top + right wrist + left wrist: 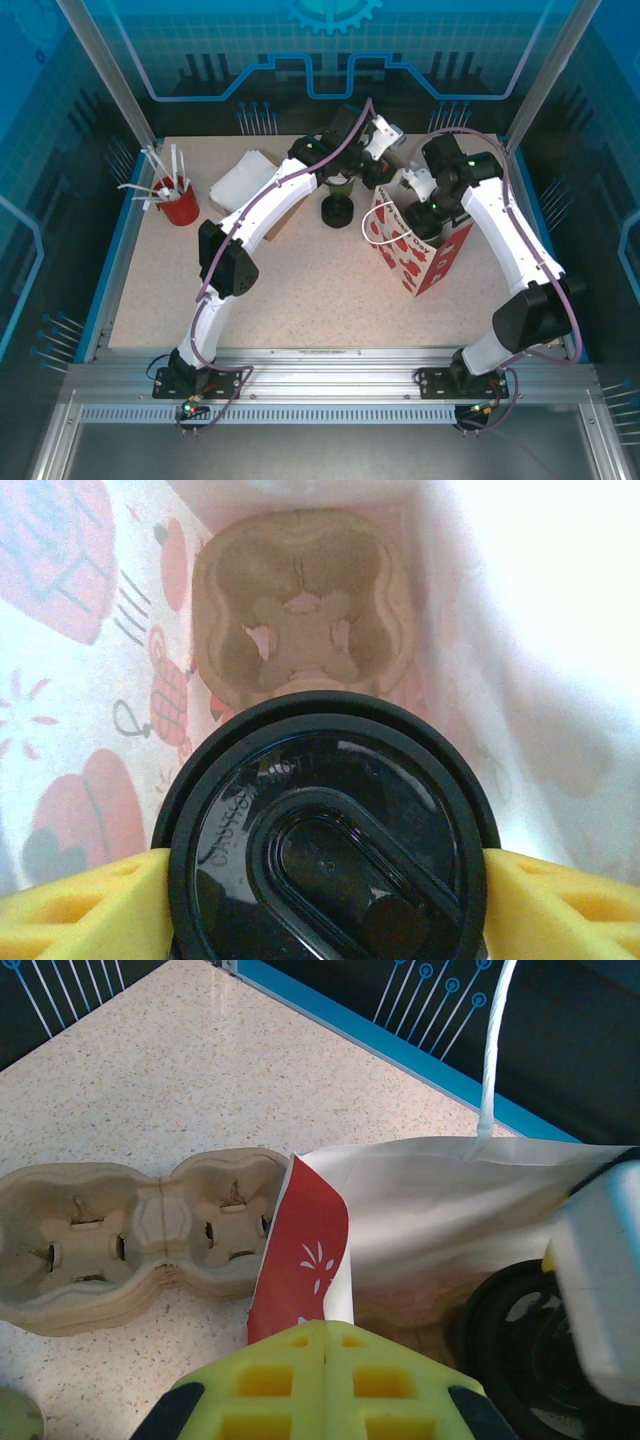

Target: Pack the takeout coffee

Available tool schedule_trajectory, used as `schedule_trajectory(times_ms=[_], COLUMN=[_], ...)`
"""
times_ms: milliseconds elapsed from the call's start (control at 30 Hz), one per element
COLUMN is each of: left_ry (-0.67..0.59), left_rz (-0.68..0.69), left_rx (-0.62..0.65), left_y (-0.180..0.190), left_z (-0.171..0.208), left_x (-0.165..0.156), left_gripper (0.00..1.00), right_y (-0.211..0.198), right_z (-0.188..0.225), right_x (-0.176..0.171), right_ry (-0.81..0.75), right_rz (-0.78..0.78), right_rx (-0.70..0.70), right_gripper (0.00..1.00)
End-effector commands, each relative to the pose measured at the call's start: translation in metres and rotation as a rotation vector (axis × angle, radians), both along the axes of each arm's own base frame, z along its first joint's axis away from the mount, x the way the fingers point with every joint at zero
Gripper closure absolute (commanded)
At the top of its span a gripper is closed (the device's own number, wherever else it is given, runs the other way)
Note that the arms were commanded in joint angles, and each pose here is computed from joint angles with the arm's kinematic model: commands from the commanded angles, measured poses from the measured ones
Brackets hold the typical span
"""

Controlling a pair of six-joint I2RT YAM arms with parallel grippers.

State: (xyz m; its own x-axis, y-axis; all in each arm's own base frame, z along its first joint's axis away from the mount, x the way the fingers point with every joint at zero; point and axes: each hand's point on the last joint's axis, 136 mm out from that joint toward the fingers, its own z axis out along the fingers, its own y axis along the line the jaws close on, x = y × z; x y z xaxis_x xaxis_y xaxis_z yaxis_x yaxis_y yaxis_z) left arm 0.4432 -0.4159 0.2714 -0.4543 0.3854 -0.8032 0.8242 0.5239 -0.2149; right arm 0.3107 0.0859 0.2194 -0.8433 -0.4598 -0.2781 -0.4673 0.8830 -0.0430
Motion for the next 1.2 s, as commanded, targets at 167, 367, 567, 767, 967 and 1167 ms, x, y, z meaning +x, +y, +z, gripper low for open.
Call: schedule_trajectory(times_ms=[167, 367, 567, 767, 967, 1167], left_ry=[0.037, 0.04, 0.039, 0.035, 0.02, -0.013], left_rz=[-0.007, -0.002, 0.002, 0.003, 0.011, 0.021], left_rx=[0.02, 0.016, 0.001, -0.023, -0.069, -0.104], left_y=[0.006, 0.006, 0.005, 0.003, 0.003, 0.006], left_z=[-0.004, -0.003, 0.002, 0.012, 0.031, 0.054], left_x=[-0.009, -0.009, -0.009, -0.011, -0.012, -0.015], left_gripper=[1.0, 0.95, 0.86, 0.67, 0.47, 0.31], right_y=[0.017, 0.026, 0.028, 0.026, 0.024, 0.03], right_z=[0.055, 0.085, 0.108, 0.124, 0.144, 0.162], right_x=[-0.02, -0.028, -0.037, -0.045, -0.053, -0.06], right_ry=[-0.118, -0.196, -0.261, -0.309, -0.378, -0.443], right_rz=[0.035, 0.056, 0.064, 0.059, 0.056, 0.078], right_rx=[0.123, 0.206, 0.248, 0.258, 0.286, 0.343], right_gripper=[0.24, 0.24, 0.24, 0.23, 0.21, 0.19])
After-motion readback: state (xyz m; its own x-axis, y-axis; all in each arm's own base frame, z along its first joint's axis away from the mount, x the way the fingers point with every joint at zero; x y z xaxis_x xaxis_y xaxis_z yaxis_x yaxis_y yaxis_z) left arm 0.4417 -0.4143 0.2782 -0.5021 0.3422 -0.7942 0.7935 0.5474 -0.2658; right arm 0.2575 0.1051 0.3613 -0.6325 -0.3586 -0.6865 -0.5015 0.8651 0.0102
